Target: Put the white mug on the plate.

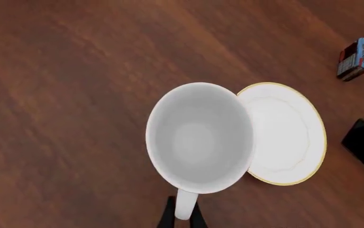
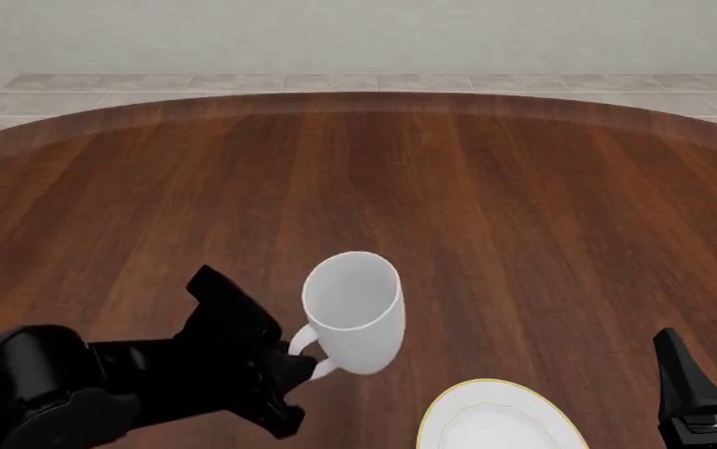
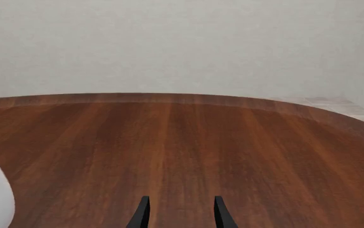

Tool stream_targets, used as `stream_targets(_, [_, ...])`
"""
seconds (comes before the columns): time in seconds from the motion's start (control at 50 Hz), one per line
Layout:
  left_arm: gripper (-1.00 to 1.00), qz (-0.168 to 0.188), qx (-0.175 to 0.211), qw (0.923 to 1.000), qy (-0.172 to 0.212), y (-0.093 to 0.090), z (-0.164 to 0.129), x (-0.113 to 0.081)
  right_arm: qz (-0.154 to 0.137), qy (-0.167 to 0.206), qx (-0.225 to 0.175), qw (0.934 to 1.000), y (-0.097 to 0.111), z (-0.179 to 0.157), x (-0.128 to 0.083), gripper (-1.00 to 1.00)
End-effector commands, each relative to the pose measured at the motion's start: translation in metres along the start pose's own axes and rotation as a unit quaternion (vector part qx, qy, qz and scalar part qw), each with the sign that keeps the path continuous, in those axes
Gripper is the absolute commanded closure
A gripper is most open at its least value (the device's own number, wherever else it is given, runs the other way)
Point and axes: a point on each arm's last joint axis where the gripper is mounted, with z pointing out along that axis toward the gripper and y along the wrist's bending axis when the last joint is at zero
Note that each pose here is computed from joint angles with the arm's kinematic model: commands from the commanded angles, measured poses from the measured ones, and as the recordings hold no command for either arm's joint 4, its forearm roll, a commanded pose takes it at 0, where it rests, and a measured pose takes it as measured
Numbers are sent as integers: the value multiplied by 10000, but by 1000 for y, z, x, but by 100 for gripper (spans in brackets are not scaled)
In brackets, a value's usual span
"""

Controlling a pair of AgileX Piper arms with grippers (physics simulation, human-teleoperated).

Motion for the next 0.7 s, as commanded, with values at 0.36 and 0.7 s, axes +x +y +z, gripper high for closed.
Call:
stream_targets(0.36, [100,401,462,9981,53,-32,21,-7,0,0,1,10000,0,0,0,-100])
stream_targets(0.7, [100,586,649,9962,6,-47,31,-13,2,0,0,10000,0,0,0,-100])
